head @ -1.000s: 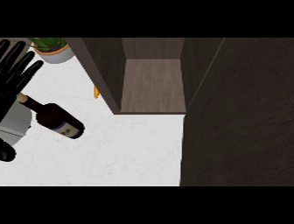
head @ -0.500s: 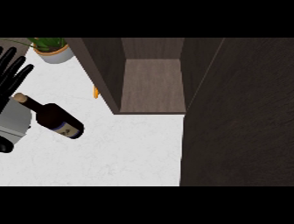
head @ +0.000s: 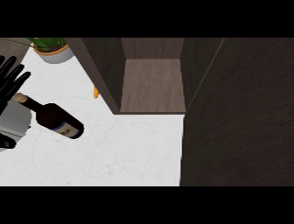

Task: Pick up the wine, place it into the cabinet and close the cabinet

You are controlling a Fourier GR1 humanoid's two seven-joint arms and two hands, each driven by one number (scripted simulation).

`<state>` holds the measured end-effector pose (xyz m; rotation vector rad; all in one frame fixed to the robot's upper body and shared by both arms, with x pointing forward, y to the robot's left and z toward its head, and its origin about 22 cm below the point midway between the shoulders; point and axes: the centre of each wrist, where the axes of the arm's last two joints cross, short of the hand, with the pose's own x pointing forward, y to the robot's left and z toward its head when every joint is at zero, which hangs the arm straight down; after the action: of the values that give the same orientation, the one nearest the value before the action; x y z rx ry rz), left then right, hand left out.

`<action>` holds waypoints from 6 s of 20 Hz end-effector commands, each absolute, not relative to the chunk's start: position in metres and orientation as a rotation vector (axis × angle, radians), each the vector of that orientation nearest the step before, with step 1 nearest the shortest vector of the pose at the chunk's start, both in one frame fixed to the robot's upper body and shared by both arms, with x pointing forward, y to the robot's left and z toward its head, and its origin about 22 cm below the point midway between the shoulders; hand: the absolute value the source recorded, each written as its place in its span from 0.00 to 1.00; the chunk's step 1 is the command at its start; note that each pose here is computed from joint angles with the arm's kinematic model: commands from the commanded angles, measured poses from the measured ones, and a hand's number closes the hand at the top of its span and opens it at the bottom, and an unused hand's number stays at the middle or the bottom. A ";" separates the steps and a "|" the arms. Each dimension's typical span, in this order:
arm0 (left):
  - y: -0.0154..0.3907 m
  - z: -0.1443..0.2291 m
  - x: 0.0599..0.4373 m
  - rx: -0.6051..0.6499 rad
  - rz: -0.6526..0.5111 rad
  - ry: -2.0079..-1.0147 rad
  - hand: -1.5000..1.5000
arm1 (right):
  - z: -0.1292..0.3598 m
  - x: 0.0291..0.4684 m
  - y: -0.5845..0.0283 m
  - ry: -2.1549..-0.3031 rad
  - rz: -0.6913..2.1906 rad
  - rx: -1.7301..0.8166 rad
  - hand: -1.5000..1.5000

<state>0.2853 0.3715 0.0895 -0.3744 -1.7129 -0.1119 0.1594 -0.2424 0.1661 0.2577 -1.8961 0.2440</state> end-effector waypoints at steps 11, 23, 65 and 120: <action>0.404 0.013 0.292 -0.332 -0.113 -1.665 0.00 | 0.174 0.156 -0.241 -1.899 0.251 0.289 0.00; 0.410 -0.017 0.307 -0.341 -0.151 -1.623 0.00 | 0.182 0.157 -0.253 -1.908 0.263 0.270 0.00; 0.369 -0.118 0.269 -0.498 -0.006 -1.508 1.00 | 0.170 0.153 -0.244 -1.944 0.277 0.258 0.00; 0.197 0.023 0.202 -0.419 0.259 -1.832 1.00 | 0.152 0.171 -0.274 -1.878 0.255 0.219 0.00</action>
<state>0.1935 0.2089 -0.0127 -0.4096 -1.8192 0.2401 0.1692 -0.2567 0.1550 0.2264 -1.8895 0.2445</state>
